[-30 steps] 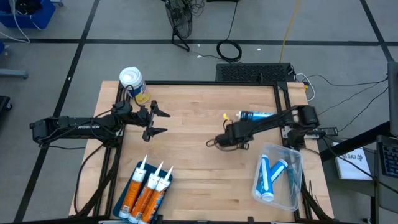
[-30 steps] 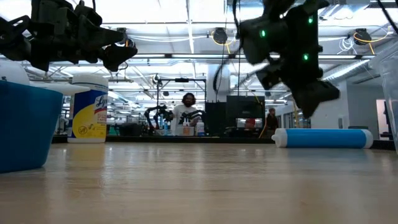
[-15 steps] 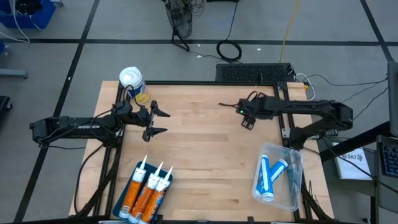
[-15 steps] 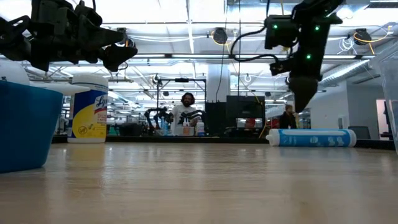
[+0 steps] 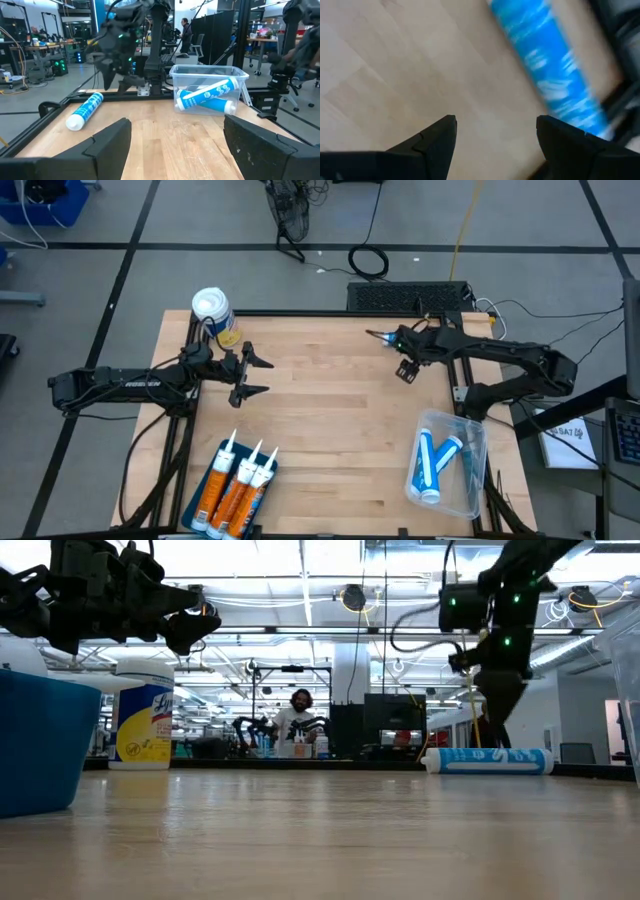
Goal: Pick & place silicon tubes, Sealant and Lysol wipes
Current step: Put the blue sealant into the transparent bin
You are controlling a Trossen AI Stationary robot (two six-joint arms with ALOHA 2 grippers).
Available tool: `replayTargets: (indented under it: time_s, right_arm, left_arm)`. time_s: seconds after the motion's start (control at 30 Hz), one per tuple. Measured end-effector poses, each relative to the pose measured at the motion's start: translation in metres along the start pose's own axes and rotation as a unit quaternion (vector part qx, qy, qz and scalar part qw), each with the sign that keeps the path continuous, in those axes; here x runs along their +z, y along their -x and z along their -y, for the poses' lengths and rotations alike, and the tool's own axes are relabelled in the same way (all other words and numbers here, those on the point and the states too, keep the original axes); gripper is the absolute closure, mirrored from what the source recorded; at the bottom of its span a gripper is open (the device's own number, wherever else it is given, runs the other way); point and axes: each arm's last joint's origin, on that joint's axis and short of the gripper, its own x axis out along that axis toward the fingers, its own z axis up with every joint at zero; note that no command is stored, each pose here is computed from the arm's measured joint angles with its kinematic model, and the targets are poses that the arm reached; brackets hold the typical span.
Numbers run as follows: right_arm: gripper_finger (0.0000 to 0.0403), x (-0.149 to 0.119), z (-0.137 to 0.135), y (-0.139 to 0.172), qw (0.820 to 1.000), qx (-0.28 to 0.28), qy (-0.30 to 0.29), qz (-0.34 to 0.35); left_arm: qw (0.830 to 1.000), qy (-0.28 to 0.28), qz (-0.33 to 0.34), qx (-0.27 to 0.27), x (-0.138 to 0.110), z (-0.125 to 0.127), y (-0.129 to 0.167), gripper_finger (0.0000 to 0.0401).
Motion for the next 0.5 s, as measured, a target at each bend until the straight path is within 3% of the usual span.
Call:
replayTargets:
  time_s: [0.1, 0.27, 0.5]
  right_arm:
    - [0.0149, 0.000, 0.007, -0.018, 0.999, 0.034, -0.021, -0.008]
    - [0.0149, 0.003, 0.022, -0.032, 0.999, 0.022, -0.035, -0.006]
    - [0.0149, 0.016, 0.041, -0.020, 0.998, 0.015, -0.065, 0.007]
  left_arm:
    - [1.000, 0.000, 0.000, 0.000, 0.000, 0.000, 0.000, 0.0091]
    - [1.000, 0.000, 0.000, 0.000, 0.000, 0.000, 0.000, 0.0091]
    - [1.000, 0.000, 0.000, 0.000, 0.000, 0.000, 0.000, 0.0091]
